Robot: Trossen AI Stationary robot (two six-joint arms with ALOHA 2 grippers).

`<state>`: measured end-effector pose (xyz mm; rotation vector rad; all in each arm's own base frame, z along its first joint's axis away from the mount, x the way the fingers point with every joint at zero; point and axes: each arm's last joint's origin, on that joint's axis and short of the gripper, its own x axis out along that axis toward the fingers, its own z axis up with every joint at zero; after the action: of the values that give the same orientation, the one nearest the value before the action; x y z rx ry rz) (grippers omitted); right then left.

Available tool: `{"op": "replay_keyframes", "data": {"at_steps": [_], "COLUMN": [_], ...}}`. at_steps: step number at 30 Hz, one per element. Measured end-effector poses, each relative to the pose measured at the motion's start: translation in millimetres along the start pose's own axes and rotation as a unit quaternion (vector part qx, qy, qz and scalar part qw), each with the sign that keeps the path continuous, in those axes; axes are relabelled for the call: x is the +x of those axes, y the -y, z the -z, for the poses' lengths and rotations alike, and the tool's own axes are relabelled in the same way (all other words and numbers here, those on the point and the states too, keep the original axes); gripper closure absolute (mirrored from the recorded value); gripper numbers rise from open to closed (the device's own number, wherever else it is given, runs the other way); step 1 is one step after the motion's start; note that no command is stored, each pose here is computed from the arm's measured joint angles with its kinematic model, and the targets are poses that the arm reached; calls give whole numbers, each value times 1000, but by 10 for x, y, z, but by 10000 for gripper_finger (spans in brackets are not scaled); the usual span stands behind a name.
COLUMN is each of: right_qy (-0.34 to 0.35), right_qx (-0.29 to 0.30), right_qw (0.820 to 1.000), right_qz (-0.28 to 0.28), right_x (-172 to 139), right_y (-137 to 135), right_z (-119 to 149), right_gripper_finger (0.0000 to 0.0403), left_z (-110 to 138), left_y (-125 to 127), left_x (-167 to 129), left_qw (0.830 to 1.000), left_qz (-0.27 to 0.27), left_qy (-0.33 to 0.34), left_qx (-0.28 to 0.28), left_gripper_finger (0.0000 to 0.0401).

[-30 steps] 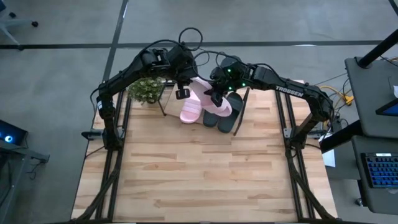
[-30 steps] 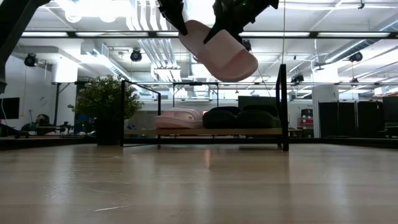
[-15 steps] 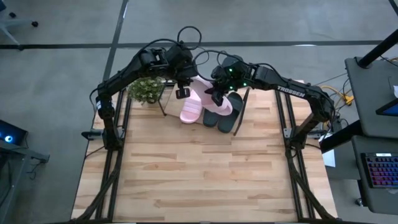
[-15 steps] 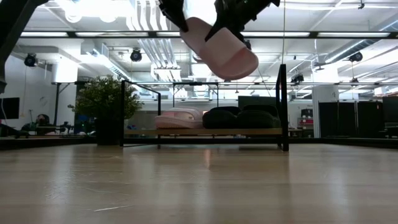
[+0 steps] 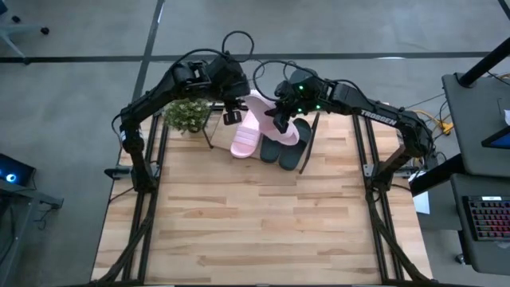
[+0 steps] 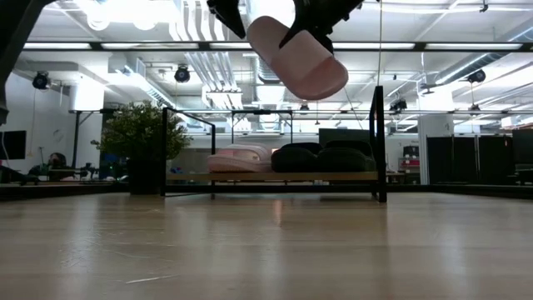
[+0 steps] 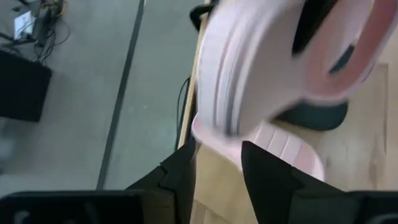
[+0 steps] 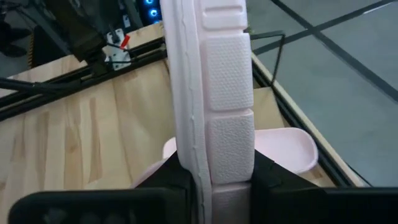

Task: Pick and place slides into the shelf
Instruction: Put the pink slipper on the shelf

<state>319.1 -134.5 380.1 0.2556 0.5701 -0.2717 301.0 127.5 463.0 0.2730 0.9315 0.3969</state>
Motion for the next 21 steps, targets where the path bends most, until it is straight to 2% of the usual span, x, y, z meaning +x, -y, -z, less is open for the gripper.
{"op": "replay_keyframes", "data": {"at_steps": [5, 10, 15, 21], "right_qy": [10, 49, 91, 131], "right_qx": [12, 41, 89, 124], "right_qw": [1000, 998, 992, 983], "right_qz": [3, -6, -14, -28], "right_x": [-78, -136, -133, -135], "right_y": [-4, -29, -28, -38], "right_z": [-21, -96, -166, -235], "right_gripper_finger": [335, 335, 335, 336], "left_z": [67, 153, 248, 335], "left_y": [-50, -70, -37, 78], "left_x": [-209, -502, -785, -1007], "left_qw": [1000, 998, 994, 992], "left_qz": [-14, -20, -18, -12], "left_qy": [13, 41, 63, 86], "left_qx": [-9, -49, -82, -88], "left_gripper_finger": [275, 261, 262, 262]}}
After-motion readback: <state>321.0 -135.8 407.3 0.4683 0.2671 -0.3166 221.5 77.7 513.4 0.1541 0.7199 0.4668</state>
